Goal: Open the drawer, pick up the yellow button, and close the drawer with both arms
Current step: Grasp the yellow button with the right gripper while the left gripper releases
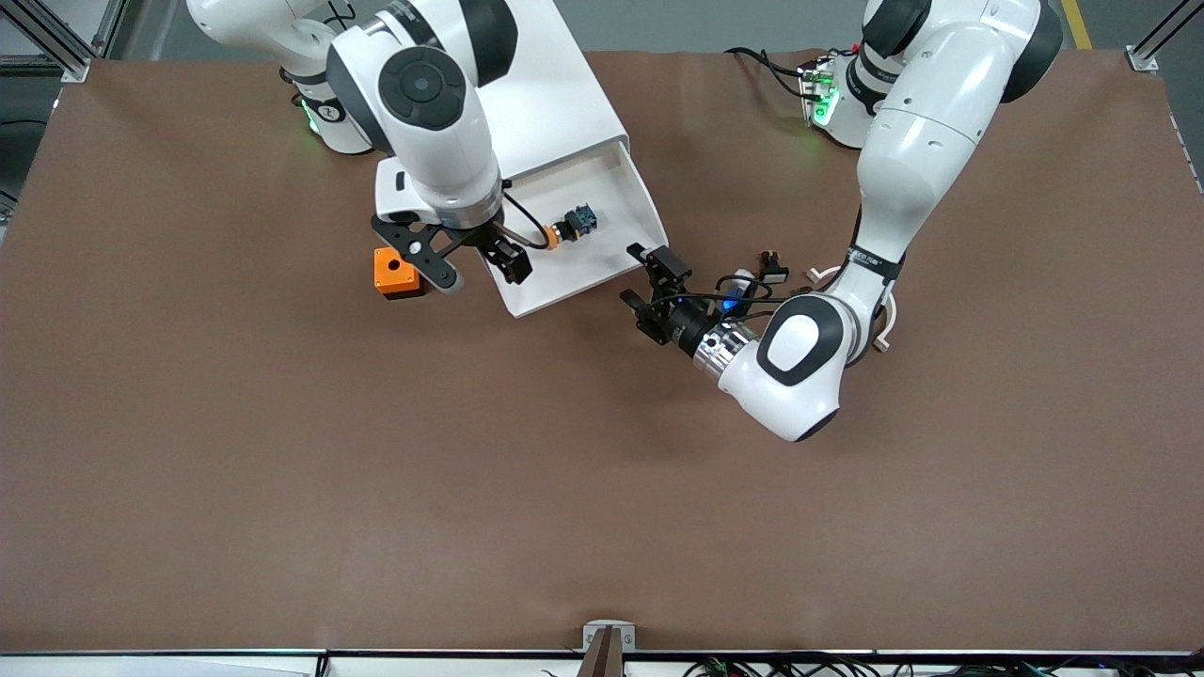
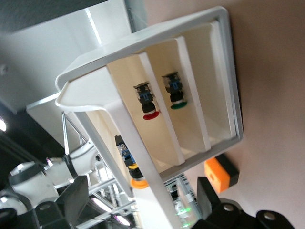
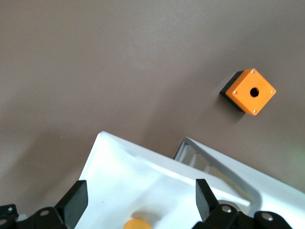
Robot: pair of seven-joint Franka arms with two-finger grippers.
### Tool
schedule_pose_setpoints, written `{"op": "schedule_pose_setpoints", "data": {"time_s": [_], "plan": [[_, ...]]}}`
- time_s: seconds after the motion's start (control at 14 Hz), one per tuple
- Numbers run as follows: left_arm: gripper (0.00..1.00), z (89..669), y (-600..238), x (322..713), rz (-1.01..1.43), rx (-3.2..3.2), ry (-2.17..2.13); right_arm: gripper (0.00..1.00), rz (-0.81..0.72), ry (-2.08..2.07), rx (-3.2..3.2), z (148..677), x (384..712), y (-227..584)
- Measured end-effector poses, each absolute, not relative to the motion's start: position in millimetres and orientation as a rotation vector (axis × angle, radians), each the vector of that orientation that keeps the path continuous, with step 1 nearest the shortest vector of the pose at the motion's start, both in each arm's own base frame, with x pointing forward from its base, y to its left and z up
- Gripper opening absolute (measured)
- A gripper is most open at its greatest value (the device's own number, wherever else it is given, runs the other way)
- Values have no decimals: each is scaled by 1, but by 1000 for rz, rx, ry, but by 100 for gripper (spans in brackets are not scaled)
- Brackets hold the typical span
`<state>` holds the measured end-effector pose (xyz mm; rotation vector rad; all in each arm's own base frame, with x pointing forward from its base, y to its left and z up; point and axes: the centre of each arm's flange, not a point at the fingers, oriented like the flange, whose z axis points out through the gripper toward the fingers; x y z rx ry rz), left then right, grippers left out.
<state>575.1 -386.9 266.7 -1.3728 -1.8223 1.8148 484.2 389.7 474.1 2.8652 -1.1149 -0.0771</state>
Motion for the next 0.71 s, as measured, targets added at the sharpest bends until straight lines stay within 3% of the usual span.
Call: {"op": "schedule_pose_setpoints", "data": {"time_s": [0.43, 0.71], "plan": [[100, 296, -363, 609, 1959, -1885, -1730, 100, -47, -1254, 2823, 447, 449, 443], [100, 307, -337, 624, 1870, -2361, -1519, 100, -44, -1316, 2783, 434, 425, 466]]}}
